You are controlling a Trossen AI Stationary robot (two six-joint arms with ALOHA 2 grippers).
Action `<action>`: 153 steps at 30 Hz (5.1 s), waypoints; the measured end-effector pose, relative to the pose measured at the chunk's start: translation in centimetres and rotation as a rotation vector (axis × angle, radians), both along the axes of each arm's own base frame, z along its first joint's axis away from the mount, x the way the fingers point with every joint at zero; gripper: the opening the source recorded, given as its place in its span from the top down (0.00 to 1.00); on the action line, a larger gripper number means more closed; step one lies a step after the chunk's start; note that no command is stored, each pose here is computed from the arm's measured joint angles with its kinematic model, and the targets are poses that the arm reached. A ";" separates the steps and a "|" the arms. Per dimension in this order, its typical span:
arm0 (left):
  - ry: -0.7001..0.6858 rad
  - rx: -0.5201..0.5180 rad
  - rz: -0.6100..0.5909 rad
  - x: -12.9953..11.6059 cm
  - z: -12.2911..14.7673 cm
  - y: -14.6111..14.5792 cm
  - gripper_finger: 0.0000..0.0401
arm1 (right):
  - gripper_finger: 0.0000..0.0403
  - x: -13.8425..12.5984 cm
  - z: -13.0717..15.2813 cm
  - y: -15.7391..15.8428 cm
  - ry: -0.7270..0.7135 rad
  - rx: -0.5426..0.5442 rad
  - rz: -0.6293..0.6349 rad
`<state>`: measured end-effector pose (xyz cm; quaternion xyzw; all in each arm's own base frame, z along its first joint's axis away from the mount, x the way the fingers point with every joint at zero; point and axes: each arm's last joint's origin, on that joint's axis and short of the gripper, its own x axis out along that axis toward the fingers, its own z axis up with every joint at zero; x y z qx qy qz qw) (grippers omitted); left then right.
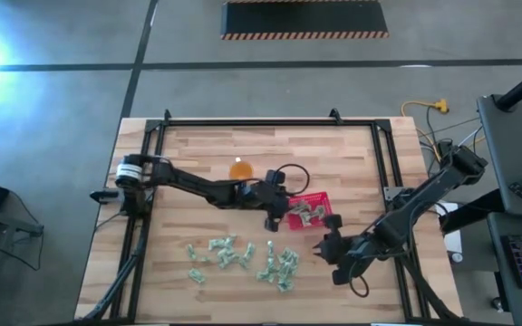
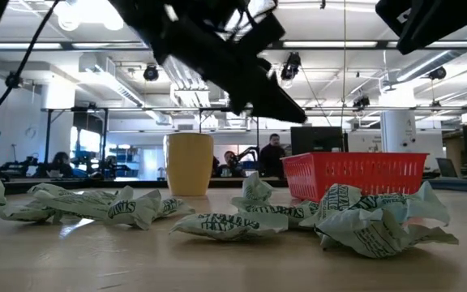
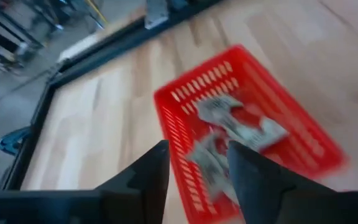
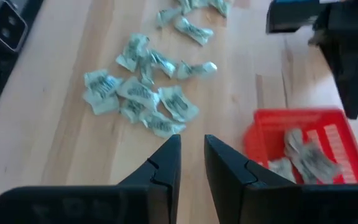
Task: Pick and place Stevia / Truvia into bins
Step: Put the stevia packet into the basket
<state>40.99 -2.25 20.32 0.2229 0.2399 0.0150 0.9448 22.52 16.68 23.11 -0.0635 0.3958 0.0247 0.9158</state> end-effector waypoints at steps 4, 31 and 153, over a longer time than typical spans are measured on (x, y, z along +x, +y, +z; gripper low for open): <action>0.123 -0.022 -0.010 -2.0 1.2 -1.0 0.63 | 0.84 0.5 -1.1 0.4 -0.080 -0.016 0.082; 0.265 -0.239 0.083 -14.3 2.6 -3.9 0.63 | 0.66 4.9 -9.0 0.3 0.000 0.066 0.185; 0.551 -0.482 0.184 -14.0 -5.1 -6.2 0.63 | 0.72 0.4 -4.0 -5.5 0.073 -0.258 -0.355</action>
